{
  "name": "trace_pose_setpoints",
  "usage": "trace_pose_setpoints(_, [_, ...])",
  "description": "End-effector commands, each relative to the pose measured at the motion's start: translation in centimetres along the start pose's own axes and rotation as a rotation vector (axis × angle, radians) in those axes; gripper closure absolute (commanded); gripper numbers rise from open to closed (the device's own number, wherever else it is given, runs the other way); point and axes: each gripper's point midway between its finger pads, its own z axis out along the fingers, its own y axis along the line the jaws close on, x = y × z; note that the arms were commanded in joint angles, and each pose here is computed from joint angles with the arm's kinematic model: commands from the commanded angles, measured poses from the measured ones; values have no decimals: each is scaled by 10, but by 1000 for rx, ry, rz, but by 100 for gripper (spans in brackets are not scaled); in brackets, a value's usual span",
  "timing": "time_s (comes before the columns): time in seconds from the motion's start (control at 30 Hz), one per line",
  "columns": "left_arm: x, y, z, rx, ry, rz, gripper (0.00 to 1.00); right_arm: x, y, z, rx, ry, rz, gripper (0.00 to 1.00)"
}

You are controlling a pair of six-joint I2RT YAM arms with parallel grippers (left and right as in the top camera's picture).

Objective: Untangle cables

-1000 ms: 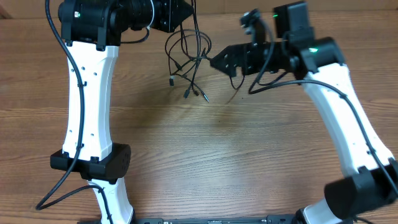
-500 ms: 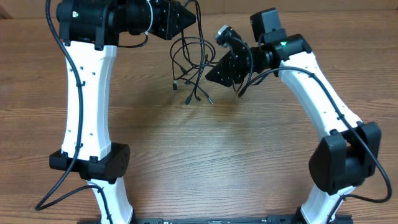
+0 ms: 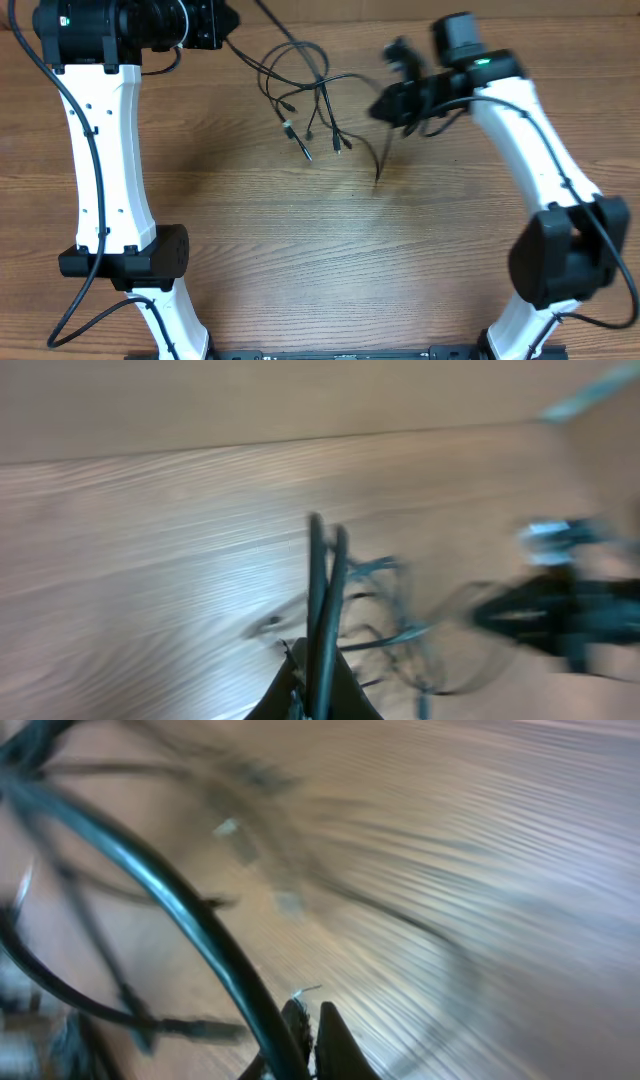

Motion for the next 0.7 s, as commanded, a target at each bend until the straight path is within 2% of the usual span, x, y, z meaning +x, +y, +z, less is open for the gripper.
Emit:
trace_pose_setpoints(0.0, [-7, 43, -21, -283, -54, -62, 96, 0, -76, -64, 368, -116, 412, 96])
trace_pose_setpoints(0.07, [-6, 50, -23, -329, -56, -74, 96, 19, -105, -76, 477, -96, 533, 96])
trace_pose_setpoints(0.23, [-9, 59, -26, -380, -71, -84, 96, 55, -131, -79, 544, -13, 621, 96])
trace_pose_setpoints(0.47, [-25, 82, -39, -523, -159, -120, 96, 117, -176, -89, 864, 84, 777, 96])
trace_pose_setpoints(0.67, [-27, 88, -43, -565, -183, -153, 96, 141, -183, -86, 896, 141, 816, 96])
